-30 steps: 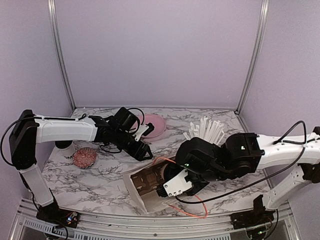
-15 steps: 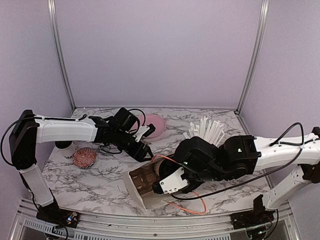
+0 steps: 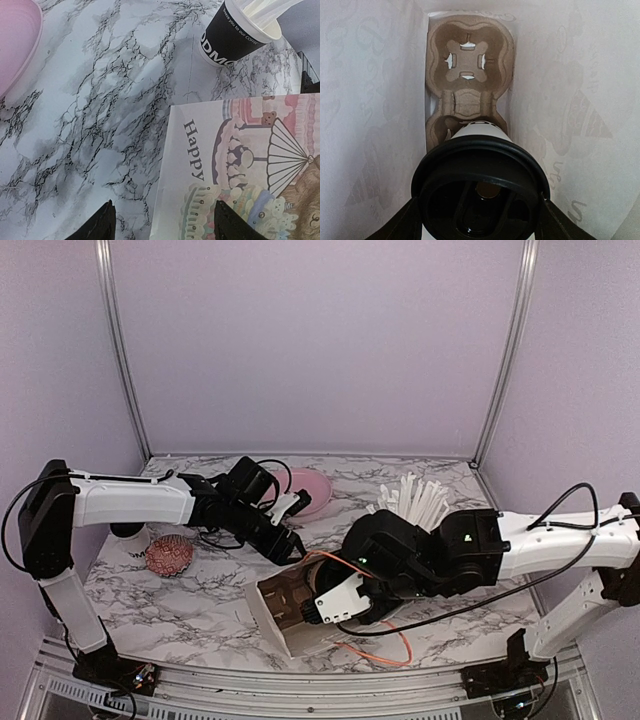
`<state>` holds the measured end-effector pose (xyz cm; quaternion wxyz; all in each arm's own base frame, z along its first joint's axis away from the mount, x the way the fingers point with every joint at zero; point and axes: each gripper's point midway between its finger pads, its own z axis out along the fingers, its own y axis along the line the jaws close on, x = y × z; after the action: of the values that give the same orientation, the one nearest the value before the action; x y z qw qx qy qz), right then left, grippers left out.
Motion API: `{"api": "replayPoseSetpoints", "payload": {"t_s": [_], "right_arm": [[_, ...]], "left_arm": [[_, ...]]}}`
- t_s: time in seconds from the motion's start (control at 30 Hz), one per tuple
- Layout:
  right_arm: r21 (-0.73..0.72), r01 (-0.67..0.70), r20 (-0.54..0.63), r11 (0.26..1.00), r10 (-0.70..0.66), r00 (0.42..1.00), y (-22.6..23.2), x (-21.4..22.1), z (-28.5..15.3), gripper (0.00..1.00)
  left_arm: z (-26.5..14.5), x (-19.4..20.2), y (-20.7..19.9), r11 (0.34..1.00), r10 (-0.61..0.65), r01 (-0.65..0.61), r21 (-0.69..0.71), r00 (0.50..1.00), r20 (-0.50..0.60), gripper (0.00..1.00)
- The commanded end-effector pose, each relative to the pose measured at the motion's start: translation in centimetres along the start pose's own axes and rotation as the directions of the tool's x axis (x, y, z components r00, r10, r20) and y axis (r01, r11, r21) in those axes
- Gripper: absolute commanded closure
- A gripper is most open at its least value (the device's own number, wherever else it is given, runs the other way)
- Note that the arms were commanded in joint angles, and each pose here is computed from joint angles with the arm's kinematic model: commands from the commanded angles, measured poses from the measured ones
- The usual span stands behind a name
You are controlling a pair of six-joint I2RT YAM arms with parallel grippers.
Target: Pack the takeout coffee
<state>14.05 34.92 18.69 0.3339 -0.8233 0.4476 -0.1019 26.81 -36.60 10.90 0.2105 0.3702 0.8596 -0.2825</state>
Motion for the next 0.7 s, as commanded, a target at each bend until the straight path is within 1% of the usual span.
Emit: {"api": "replayPoseSetpoints", "payload": {"t_s": [0.0, 0.17, 0.37, 0.5, 0.67], "right_arm": [[0.011, -0.029, 0.0, 1.0, 0.029, 1.0, -0.4, 0.2, 0.6, 0.66], [-0.001, -0.053, -0.02, 0.999, 0.053, 0.998, -0.5, 1.0, 1.5, 0.66], [0.001, -0.063, -0.019, 0.998, 0.063, 0.998, -1.0, 1.1, 2.0, 0.66], [-0.004, -0.062, -0.009, 0.998, 0.062, 0.998, -1.1, 0.9, 2.1, 0.66], [-0.057, -0.055, 0.022, 0.997, 0.056, 0.998, -0.3, 0.3, 2.1, 0.66]], "left_arm": [[0.6, 0.3, -0.3, 1.0, 0.009, -0.009, 0.023, 1.0, -0.003, 0.32], [0.7, 0.5, -0.3, 1.0, 0.01, -0.01, 0.024, 1.0, -0.007, 0.32], [0.7, 0.5, -0.3, 1.0, 0.011, -0.011, 0.028, 1.0, -0.007, 0.32], [0.8, 0.5, -0.3, 0.999, 0.011, -0.011, 0.032, 1.0, -0.008, 0.32], [0.8, 0.6, -0.3, 1.0, 0.012, -0.012, 0.026, 1.0, -0.01, 0.32]]}}
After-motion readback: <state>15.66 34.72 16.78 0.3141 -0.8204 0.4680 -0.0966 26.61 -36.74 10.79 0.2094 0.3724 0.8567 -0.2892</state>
